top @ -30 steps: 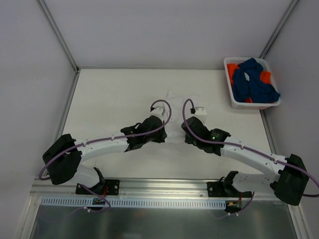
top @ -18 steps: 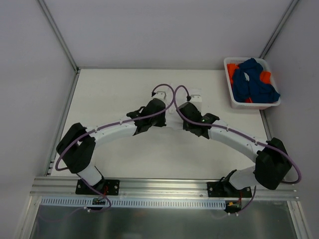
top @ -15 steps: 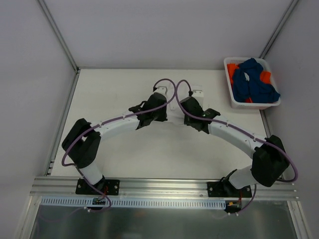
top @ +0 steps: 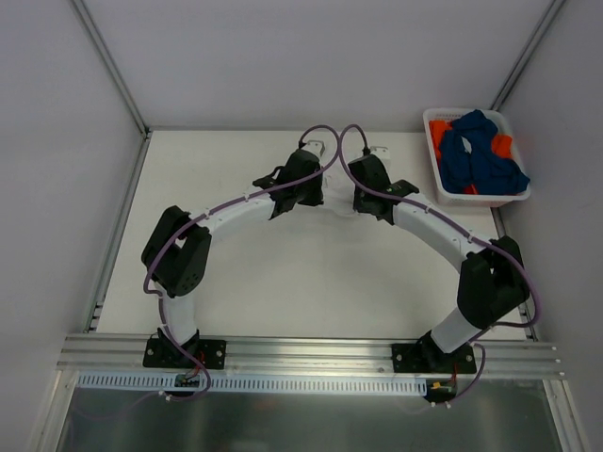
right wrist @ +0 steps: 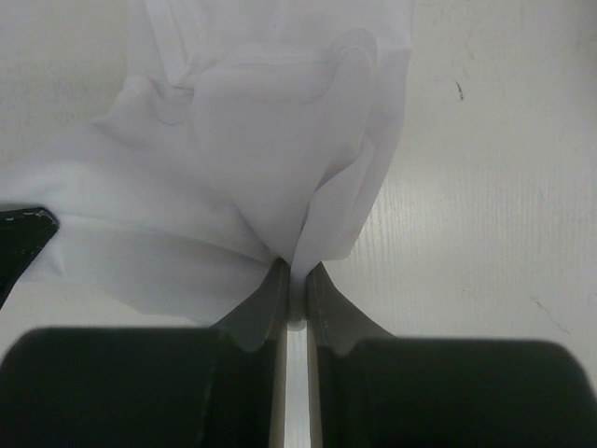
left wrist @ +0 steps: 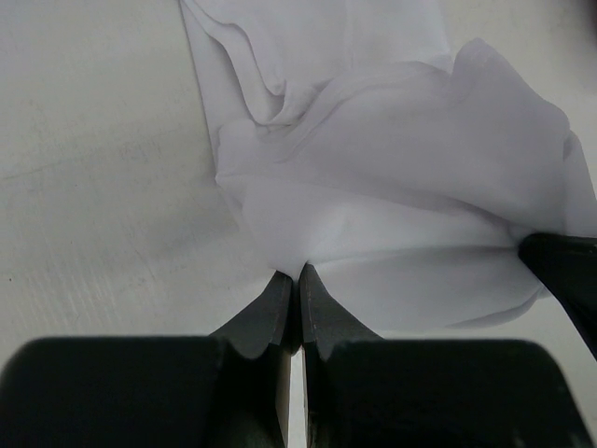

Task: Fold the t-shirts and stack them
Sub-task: Fold the tshirt

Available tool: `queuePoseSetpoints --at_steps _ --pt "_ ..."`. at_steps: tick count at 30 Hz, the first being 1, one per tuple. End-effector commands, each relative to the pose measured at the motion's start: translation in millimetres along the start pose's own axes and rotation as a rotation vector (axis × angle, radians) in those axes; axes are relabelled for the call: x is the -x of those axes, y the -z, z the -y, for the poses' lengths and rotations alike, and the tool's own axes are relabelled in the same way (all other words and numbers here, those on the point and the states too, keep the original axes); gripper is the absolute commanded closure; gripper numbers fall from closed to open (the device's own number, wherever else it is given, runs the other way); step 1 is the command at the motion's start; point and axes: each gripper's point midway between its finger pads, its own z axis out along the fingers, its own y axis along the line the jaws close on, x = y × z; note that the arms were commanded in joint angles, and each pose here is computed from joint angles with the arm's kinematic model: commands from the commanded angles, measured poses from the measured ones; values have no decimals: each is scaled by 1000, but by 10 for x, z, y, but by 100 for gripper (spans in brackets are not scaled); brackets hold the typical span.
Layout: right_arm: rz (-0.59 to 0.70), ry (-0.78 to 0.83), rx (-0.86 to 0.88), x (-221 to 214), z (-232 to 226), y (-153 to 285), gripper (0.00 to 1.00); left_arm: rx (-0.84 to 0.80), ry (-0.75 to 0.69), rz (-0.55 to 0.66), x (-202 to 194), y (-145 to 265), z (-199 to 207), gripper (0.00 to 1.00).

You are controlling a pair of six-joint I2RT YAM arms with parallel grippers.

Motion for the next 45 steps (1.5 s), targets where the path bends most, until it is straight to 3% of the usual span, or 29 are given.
queuePoseSetpoints --at_steps 1,19,26,30,31,33,34,35,37,38,40,41,43,44,45 --pt "2 19 10 24 -17 -27 93 27 -25 -12 -10 25 -102 100" --pt "2 -16 -28 295 77 -340 95 -6 10 -13 195 -168 -189 100" --pt "19 -36 -3 666 91 -503 93 -44 52 33 664 -333 -196 100" --pt "28 -50 1 965 92 -794 92 -65 92 56 907 -598 -324 100" --pt "27 -49 10 1005 83 -845 92 -88 86 102 1137 -599 -272 100" --pt "8 -57 1 1012 134 -1074 92 -83 64 106 1157 -844 -352 100" --pt "36 -71 14 1174 106 -1095 92 -107 54 163 1416 -844 -279 100" --pt "39 -87 12 1235 166 -1168 92 -106 57 142 1314 -1060 -339 100" --pt "50 -104 22 1355 151 -1354 92 -137 72 205 1601 -1114 -362 100" --pt "55 -120 17 1409 203 -1426 92 -146 84 182 1476 -1328 -434 100" --pt "79 -132 8 1541 227 -1569 92 -178 98 243 1689 -1378 -480 100" --pt "95 -136 -7 1602 261 -1609 93 -183 99 238 1599 -1522 -538 100" --pt "126 -134 -31 1710 302 -1687 86 -228 83 329 1764 -1577 -532 94" --pt "151 -141 -38 1814 325 -1767 66 -239 80 337 1729 -1655 -574 85" --pt "163 -137 -55 1850 348 -1801 61 -269 68 393 1845 -1638 -532 70"
